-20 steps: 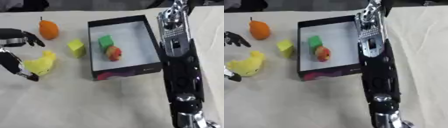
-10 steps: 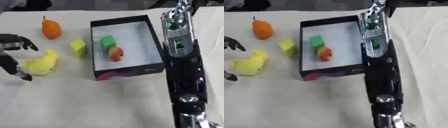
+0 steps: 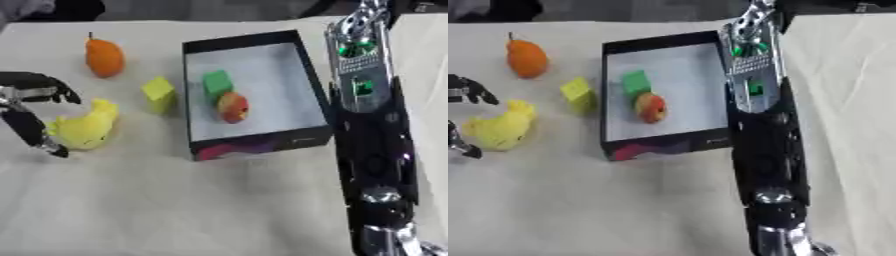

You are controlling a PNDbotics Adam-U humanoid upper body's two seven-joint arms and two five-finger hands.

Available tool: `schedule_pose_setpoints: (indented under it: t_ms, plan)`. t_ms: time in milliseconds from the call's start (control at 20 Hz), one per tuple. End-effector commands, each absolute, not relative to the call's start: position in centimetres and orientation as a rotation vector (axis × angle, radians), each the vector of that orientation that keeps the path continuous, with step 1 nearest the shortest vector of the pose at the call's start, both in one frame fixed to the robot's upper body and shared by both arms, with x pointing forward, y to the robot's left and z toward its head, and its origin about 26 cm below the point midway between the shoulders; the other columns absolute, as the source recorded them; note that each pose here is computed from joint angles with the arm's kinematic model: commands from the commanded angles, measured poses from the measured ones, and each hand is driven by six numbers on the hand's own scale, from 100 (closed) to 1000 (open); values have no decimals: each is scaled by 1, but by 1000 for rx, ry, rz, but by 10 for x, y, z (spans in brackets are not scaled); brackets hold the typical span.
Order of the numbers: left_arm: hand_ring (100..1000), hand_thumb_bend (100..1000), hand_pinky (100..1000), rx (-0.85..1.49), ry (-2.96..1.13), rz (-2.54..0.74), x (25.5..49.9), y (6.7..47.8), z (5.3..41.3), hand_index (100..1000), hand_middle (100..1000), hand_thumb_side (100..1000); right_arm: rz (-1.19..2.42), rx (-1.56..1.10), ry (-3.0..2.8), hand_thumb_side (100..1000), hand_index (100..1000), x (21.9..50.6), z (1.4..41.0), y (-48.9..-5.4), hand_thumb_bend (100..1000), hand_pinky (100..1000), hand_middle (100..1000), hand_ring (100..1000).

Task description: Pick up objects on the table and place them in the box.

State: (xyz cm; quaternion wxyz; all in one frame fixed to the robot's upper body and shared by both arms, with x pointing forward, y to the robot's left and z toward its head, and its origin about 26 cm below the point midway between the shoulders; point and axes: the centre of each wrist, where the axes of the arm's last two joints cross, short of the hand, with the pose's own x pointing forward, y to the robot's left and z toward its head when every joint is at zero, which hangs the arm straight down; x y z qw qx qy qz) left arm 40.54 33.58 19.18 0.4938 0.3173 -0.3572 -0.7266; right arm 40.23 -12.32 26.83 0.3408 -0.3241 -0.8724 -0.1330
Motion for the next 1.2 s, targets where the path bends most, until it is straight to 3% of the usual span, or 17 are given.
schedule_pose_setpoints:
  t_ms: [50,250,500,650,700,850,900,950,1200]
  plan:
    - [833,634,817,809,-887,-1743,412,341,199,876,821,290,-366,-841,-2296,608,883,402,279,-124,100,895,786,776]
    - [820,524,807,788,-936,-1729,417,336,195,851,808,269,-370,-835,-2291,608,883,403,279,-125,100,895,786,776]
    - [810,523,797,746,-1008,-1724,418,326,199,849,799,270,-371,-827,-2286,610,883,404,277,-125,100,896,786,776]
    - [786,422,783,739,-1034,-1719,419,320,200,769,763,221,-370,-820,-2283,610,883,404,276,-125,100,896,787,776]
    - [766,350,773,738,-1040,-1719,419,319,201,737,738,186,-371,-820,-2283,610,883,404,276,-125,100,896,787,776]
    - [750,177,761,737,-1055,-1723,419,314,205,700,708,100,-372,-819,-2283,611,884,404,275,-126,100,896,787,776]
    - [750,177,761,739,-1055,-1725,419,313,206,700,708,100,-372,-818,-2283,611,884,404,275,-126,100,896,787,776]
    - [742,112,752,741,-1054,-1727,419,312,207,686,693,100,-372,-816,-2284,611,884,404,275,-126,100,897,787,776]
    - [740,100,752,778,-1104,-1796,412,301,226,675,686,100,-373,-816,-2289,610,883,402,274,-125,100,897,787,776]
